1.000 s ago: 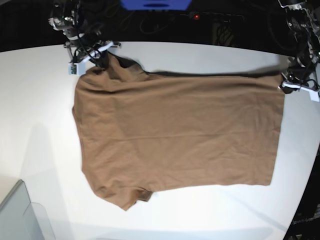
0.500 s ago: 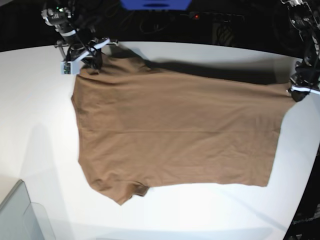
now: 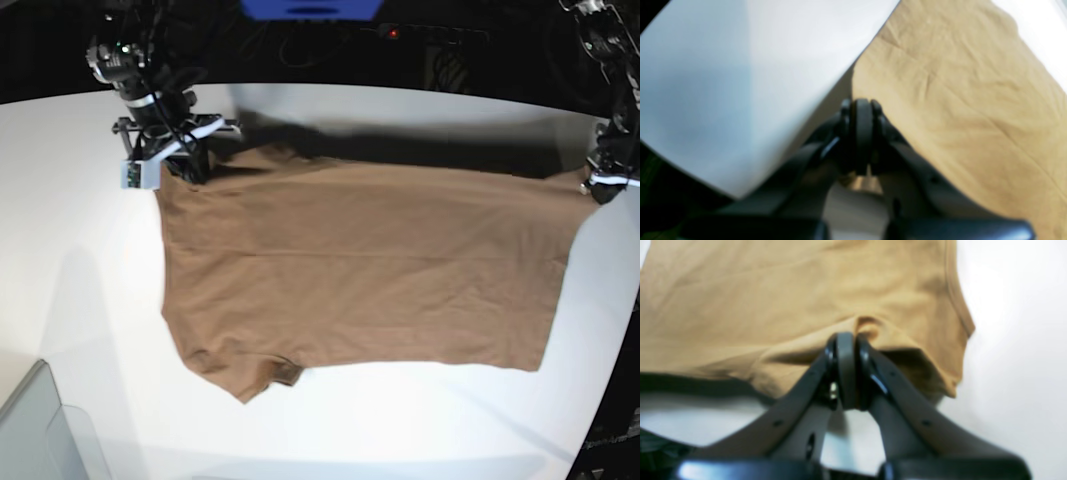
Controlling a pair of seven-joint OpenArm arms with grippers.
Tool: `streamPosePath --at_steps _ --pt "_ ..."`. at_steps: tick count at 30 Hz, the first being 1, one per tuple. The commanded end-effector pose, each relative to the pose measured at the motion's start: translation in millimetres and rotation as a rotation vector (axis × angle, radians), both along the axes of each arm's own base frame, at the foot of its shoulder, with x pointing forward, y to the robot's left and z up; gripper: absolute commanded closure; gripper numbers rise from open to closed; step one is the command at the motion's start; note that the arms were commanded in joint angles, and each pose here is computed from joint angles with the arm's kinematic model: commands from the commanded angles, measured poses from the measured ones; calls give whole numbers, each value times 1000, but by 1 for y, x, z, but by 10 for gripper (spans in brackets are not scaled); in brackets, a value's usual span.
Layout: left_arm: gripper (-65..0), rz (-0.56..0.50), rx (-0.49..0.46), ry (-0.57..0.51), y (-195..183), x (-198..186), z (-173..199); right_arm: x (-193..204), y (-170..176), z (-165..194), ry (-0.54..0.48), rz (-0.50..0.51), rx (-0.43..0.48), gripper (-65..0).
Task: Layout the t-shirt on the table in an organized manner, then fold the t-shirt properly
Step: 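Regrasp the shirt edge with both grippers and pull it taut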
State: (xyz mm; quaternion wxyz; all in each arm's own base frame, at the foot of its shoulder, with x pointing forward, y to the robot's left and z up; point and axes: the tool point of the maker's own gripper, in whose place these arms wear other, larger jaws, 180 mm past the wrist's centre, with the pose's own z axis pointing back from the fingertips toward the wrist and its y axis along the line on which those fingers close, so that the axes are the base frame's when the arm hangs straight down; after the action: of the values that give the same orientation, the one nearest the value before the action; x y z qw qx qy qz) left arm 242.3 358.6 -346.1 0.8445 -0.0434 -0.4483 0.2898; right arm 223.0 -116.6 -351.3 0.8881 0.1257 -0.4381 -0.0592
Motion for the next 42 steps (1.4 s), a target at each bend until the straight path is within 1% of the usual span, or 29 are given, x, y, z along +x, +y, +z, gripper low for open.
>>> streamPosePath --at_steps 1,3,6,11,14,20,26,30,33,39,42 --pt "-1 8 25 -20 10 3 8 11 1 14 -60 0 9 0" --pt "-1 19 8 -37 11 12 9 21 1 20 -88 0 8 0" --pt "-1 29 -24 -35 12 21 0 35 1 31 -131 1 7 0" --pt "-1 -23 -55 -35 -4 49 -5 57 4 32 -155 7 21 0" --pt "-1 -51 -65 -58 -15 67 0 68 6 29 -157 10 33 0" --pt "-1 -92 20 -40 -15 96 8 91 7 24 -161 11 52 0" --pt "-1 -72 73 -16 -2 118 10 109 1 12 -139 16 48 0" --pt "-1 -59 75 2 3 128 7 116 -5 7 -128 22 33 0" --pt "-1 -52 59 17 4 130 1 118 -6 3 -119 23 35 0" --pt "-1 -40 21 46 4 130 -14 129 -2 13 -146 32 36 0" --pt "-3 -45 22 41 2 134 -13 137 -2 18 -160 33 38 0"
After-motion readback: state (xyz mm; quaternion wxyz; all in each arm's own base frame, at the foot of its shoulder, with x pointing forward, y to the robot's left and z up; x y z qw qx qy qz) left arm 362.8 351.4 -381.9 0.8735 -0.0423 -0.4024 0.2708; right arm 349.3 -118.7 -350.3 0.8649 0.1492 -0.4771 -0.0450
